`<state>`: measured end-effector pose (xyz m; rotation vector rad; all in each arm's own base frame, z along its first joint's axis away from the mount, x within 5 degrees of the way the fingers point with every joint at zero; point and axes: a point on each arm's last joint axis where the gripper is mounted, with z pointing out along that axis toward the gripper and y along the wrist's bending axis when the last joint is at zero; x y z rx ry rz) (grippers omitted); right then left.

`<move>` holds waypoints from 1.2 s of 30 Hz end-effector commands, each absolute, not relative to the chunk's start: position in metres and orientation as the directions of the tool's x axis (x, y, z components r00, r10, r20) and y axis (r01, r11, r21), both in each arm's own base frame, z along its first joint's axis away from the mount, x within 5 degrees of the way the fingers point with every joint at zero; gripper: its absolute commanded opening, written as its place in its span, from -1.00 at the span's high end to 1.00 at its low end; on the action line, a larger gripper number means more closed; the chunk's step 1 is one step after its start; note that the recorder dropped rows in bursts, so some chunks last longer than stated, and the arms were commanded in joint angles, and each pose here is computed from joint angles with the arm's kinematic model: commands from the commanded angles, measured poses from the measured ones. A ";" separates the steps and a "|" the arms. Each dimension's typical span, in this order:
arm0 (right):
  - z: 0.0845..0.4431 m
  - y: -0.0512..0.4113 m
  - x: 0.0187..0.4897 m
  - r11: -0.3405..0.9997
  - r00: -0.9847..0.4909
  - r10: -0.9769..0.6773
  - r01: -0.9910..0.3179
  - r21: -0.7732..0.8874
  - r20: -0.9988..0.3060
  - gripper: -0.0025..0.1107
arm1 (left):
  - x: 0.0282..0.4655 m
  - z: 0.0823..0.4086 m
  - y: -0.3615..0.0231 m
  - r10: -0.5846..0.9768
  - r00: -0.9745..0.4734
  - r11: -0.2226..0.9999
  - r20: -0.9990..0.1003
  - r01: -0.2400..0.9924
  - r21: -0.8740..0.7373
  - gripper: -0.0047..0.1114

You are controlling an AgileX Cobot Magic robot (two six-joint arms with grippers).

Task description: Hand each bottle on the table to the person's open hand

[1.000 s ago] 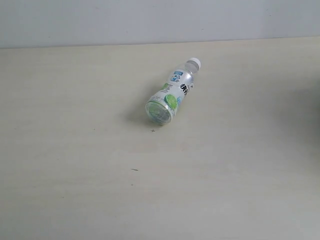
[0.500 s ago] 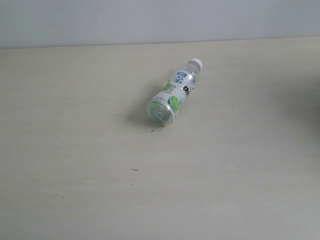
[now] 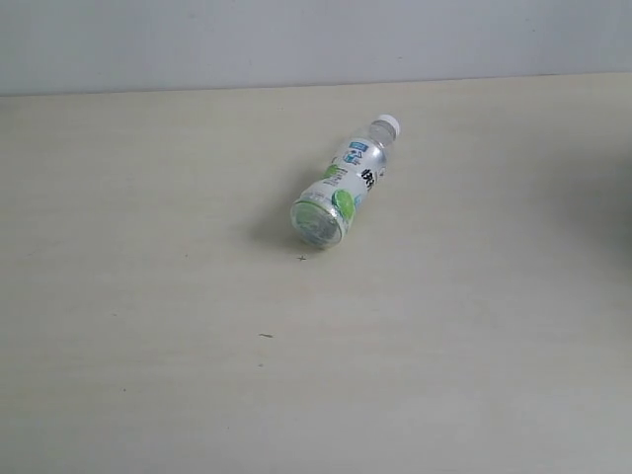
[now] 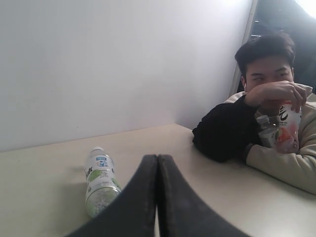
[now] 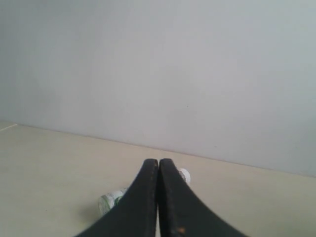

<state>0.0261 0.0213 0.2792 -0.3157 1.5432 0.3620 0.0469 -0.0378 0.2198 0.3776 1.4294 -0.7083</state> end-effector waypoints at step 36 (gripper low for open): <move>0.270 0.021 0.030 0.913 -0.007 0.019 -0.408 0.021 -1.000 0.96 | 0.047 0.219 -0.038 -0.219 -0.011 0.745 -0.976 0.643 -0.174 0.91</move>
